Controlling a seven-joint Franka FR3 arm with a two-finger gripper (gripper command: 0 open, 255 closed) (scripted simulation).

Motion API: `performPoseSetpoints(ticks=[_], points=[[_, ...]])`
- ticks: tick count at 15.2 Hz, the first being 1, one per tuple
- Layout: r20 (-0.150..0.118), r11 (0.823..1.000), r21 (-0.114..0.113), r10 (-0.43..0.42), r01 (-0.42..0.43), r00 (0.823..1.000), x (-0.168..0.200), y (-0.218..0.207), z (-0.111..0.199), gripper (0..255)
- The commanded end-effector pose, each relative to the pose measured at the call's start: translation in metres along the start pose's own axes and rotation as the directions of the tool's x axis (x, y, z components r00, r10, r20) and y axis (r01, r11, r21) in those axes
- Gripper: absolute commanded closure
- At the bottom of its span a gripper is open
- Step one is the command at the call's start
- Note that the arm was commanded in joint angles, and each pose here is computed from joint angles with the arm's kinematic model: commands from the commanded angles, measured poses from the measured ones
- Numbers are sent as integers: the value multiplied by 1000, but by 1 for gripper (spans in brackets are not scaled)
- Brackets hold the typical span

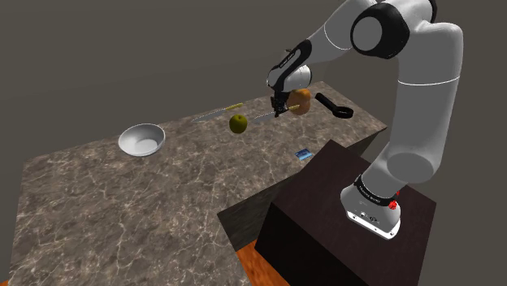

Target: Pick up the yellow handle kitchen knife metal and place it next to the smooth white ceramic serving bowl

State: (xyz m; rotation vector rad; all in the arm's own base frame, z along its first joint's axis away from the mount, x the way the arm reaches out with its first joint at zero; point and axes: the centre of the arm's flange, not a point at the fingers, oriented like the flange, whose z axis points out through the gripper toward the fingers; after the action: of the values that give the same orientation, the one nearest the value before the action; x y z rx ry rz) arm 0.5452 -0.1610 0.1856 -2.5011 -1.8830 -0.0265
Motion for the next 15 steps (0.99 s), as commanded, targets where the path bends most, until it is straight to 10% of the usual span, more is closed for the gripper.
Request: performPoseSetpoints(ticks=[1, 11, 15], points=[[0, 1000, 0, 0, 0, 1000, 0, -1, -10, 255], [0, 1000, 0, 0, 0, 1000, 1, -1, -58, 255], [0, 1000, 0, 0, 0, 1000, 54, -7, -57, 255]])
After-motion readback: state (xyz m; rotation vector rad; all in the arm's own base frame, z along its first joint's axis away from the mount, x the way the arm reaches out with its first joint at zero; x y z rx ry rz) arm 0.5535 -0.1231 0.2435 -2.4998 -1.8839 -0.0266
